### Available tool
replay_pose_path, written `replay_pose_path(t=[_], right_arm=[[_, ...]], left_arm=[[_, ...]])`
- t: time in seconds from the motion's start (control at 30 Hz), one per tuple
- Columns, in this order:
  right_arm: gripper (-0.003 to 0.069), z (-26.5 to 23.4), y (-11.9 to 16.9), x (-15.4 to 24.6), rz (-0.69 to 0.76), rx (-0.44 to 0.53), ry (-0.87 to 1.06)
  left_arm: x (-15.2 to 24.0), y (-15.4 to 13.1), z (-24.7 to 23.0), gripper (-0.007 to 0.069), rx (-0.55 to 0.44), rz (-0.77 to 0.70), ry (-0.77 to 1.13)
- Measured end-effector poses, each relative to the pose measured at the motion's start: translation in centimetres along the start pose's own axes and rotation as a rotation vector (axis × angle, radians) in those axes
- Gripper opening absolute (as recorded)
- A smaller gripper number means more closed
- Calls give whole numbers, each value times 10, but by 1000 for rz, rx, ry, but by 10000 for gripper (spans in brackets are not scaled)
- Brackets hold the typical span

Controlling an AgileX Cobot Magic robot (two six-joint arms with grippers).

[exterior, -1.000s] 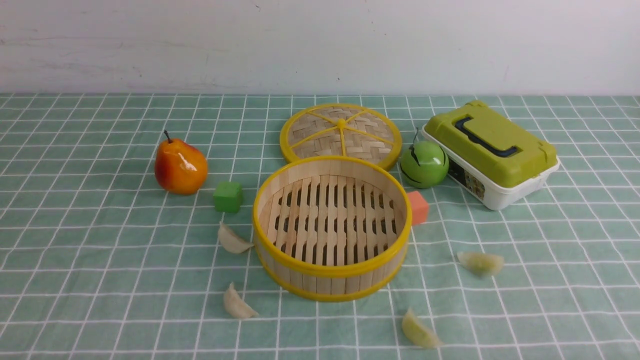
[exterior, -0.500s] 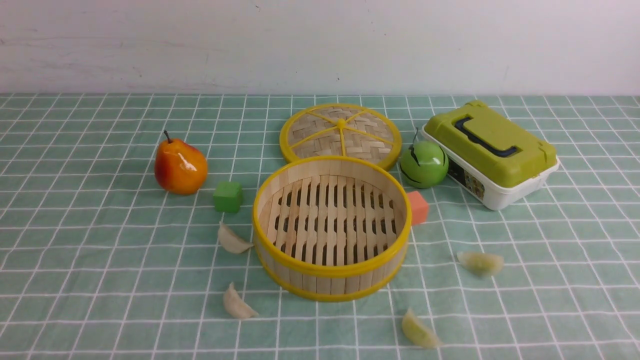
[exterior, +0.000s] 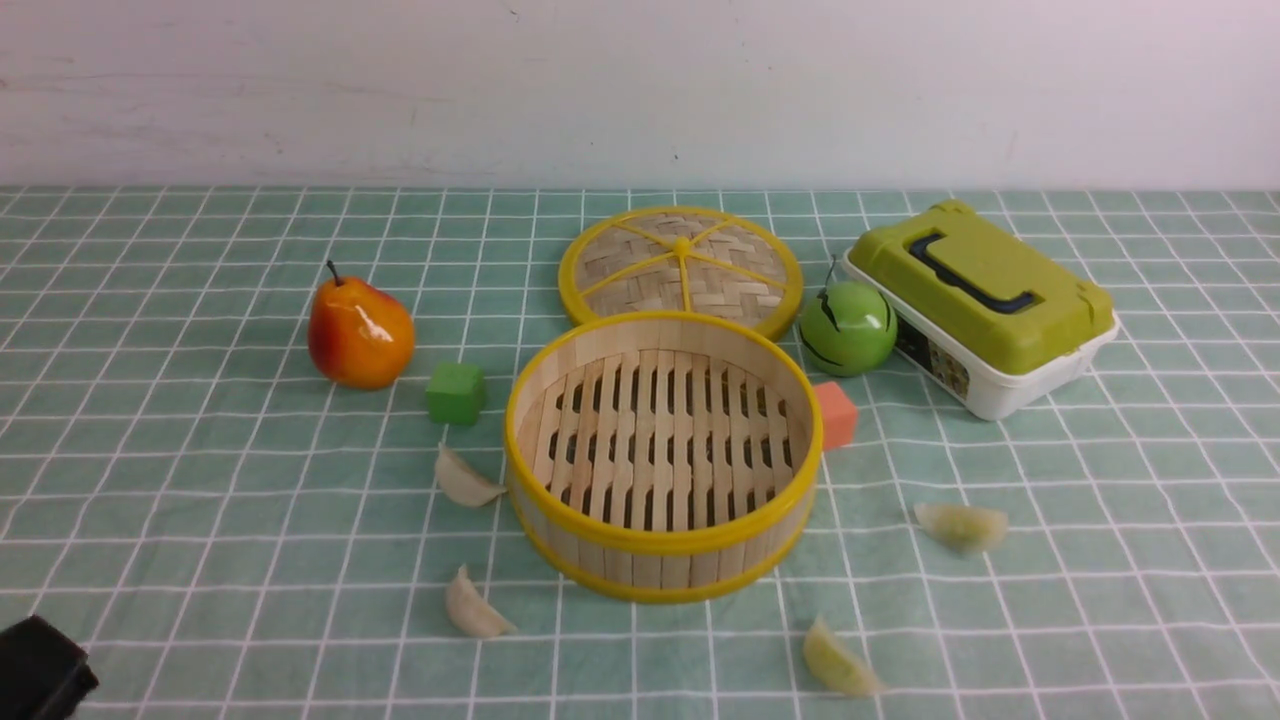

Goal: Put the dumplings into the steamer on the table with the blue tablecloth.
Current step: 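Reach for and grasp a dumpling on the table with the left gripper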

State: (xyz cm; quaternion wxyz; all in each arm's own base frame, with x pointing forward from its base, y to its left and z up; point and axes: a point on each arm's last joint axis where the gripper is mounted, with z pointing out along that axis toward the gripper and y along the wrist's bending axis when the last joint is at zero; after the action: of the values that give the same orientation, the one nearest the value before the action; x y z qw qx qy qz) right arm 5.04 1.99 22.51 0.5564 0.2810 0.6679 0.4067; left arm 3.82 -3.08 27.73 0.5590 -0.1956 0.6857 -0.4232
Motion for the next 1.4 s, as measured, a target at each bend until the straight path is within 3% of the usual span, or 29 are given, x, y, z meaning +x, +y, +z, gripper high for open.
replay_pose_path(t=[0.17,0.23,0.33,0.47,0.63,0.73,0.87,0.93,0.97,1.0,1.1,1.2,1.4], right_arm=[[53,19,45,-32,-398,57,62],[1,35,59,-40,-525,89,162],[-19,66,74,-49,-683,131,402],[-19,100,76,-48,-759,162,736],[-16,130,76,-36,-786,130,929],[-14,133,82,-29,-823,87,957],[-12,132,85,-24,-853,58,974],[-11,132,85,-24,-855,57,974],[-11,132,85,-24,-856,57,974],[-10,132,85,-24,-856,57,974],[-8,132,85,-24,-856,57,978],[-6,132,85,-24,-856,57,979],[-1,132,85,-23,-855,57,982]], left_arm=[[-30,-22,32,-6,-209,226,224],[-41,-26,48,-14,-290,272,328],[-55,-25,72,-14,-431,340,510],[-64,-12,103,-14,-574,382,680],[-59,-6,150,-11,-585,422,792],[-54,-7,175,26,-571,470,829],[-48,-7,222,202,-552,444,782],[-44,1,248,335,-567,366,735],[-45,0,249,347,-564,361,723],[-41,9,267,426,-579,301,680],[-32,27,290,519,-601,257,650],[-19,49,310,564,-630,239,654],[9,93,340,574,-693,221,702]])
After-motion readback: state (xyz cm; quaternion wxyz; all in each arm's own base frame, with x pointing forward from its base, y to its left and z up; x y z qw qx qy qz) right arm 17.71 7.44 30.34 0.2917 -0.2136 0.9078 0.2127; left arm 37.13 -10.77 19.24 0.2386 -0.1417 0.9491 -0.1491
